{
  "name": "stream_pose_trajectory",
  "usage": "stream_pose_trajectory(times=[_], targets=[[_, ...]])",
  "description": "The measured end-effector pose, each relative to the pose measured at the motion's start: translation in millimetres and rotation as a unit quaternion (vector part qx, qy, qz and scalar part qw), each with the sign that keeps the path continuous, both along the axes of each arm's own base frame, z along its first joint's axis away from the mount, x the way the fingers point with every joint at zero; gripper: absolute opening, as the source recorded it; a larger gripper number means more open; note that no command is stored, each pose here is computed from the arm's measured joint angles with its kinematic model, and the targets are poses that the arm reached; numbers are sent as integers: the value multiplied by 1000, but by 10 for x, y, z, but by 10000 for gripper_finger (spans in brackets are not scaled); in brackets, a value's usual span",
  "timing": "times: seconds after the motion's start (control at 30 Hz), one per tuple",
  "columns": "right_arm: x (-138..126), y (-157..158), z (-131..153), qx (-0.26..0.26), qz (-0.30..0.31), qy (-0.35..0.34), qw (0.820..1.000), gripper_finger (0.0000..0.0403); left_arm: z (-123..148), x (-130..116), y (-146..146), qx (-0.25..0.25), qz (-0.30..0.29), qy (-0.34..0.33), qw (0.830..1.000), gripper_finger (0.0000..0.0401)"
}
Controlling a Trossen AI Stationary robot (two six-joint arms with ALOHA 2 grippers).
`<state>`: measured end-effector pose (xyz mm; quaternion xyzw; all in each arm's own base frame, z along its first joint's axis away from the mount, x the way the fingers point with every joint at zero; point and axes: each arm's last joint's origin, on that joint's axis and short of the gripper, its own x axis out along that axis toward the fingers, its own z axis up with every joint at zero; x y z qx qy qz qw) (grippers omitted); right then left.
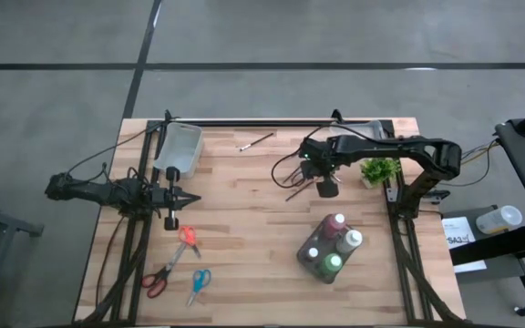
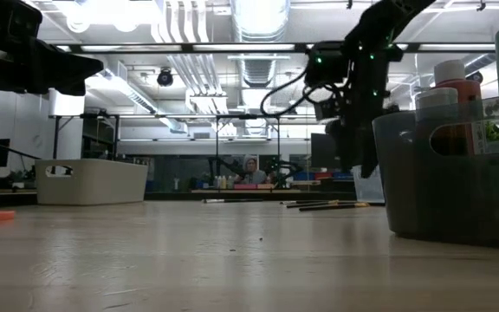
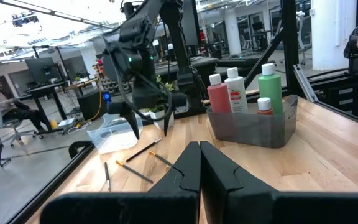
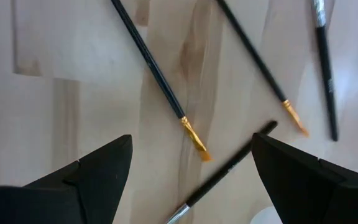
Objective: Pick & Place Paint Supplies
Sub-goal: Put the bottom gold paint brush into the transparent bin
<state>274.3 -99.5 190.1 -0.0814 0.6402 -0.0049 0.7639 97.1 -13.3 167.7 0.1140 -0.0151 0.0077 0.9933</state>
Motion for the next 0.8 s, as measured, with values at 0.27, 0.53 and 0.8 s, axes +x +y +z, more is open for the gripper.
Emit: stream_pose_trajectory(times=[0.27,0.53,0.8], targets=[[-104,4,-245,1,-8,-1,1000,326,0,0,0,0,0,0,1000,0],[-173,-26,-387,9,-21,-16,1000,326,0,0,0,0,0,0,1000,0],[-243,-120,-427,31,-36,-21,999,326,0,0,0,0,0,0,1000,0]])
